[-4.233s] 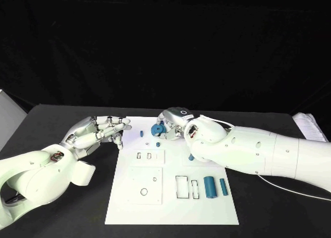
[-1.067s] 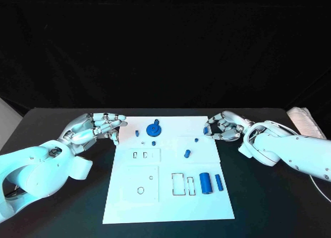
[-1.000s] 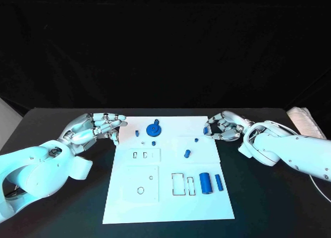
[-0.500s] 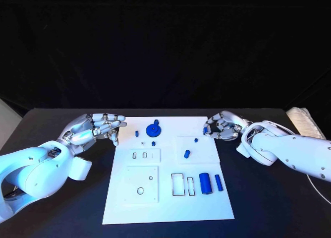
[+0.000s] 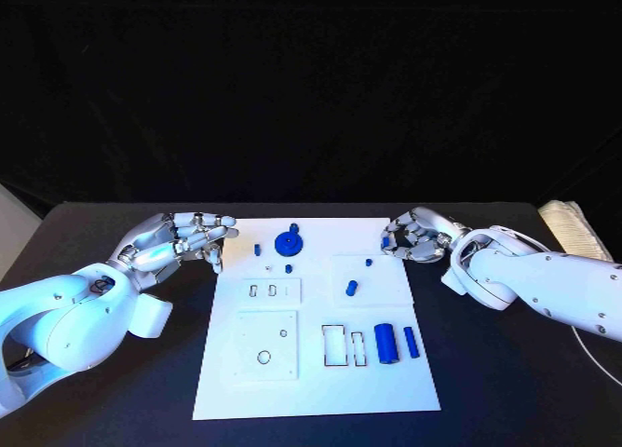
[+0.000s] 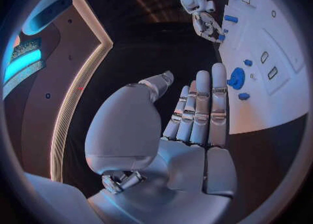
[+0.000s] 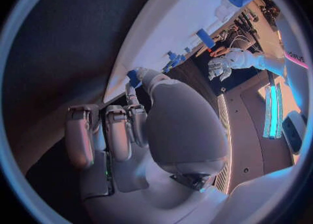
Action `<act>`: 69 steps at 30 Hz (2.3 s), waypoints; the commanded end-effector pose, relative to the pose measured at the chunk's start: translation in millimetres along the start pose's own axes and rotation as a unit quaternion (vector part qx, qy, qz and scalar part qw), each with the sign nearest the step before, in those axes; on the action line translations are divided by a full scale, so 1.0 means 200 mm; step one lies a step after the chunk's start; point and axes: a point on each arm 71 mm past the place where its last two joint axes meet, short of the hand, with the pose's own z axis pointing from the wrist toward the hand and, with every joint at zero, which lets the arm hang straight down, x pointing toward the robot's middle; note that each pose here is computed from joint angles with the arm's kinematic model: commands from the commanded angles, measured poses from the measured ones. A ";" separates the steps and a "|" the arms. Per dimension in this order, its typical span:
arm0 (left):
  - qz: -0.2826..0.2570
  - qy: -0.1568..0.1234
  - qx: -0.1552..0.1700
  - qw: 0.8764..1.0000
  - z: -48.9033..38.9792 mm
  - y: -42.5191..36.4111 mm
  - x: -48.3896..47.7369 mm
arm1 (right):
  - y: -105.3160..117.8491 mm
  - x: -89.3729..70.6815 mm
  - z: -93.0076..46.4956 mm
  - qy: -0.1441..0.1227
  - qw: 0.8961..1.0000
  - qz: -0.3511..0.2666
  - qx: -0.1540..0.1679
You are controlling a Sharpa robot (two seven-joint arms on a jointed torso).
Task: Assemble the parts on the task board
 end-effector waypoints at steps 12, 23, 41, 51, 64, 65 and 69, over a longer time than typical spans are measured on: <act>-0.002 0.013 0.000 1.000 -0.002 -0.003 0.010 | 0.00 0.00 0.00 -0.010 1.000 -0.003 0.003; -0.001 0.012 0.000 1.000 -0.004 -0.003 0.008 | 0.02 0.00 0.00 -0.029 1.000 -0.003 -0.003; 0.001 0.007 -0.002 1.000 0.005 0.005 -0.014 | 0.25 -0.08 -0.01 -0.070 0.998 0.007 -0.006; 0.008 0.007 -0.007 1.000 0.038 0.022 -0.014 | 0.58 0.06 -0.01 -0.051 0.998 0.013 -0.031; 0.014 0.000 -0.021 1.000 0.069 0.041 0.007 | 0.89 0.39 0.01 -0.007 0.999 0.005 -0.052; 0.013 0.000 -0.022 1.000 0.070 0.042 0.009 | 0.90 0.40 0.01 -0.006 0.999 0.005 -0.053; 0.014 0.000 -0.025 1.000 0.073 0.045 0.014 | 0.93 0.47 0.01 0.000 0.998 0.003 -0.055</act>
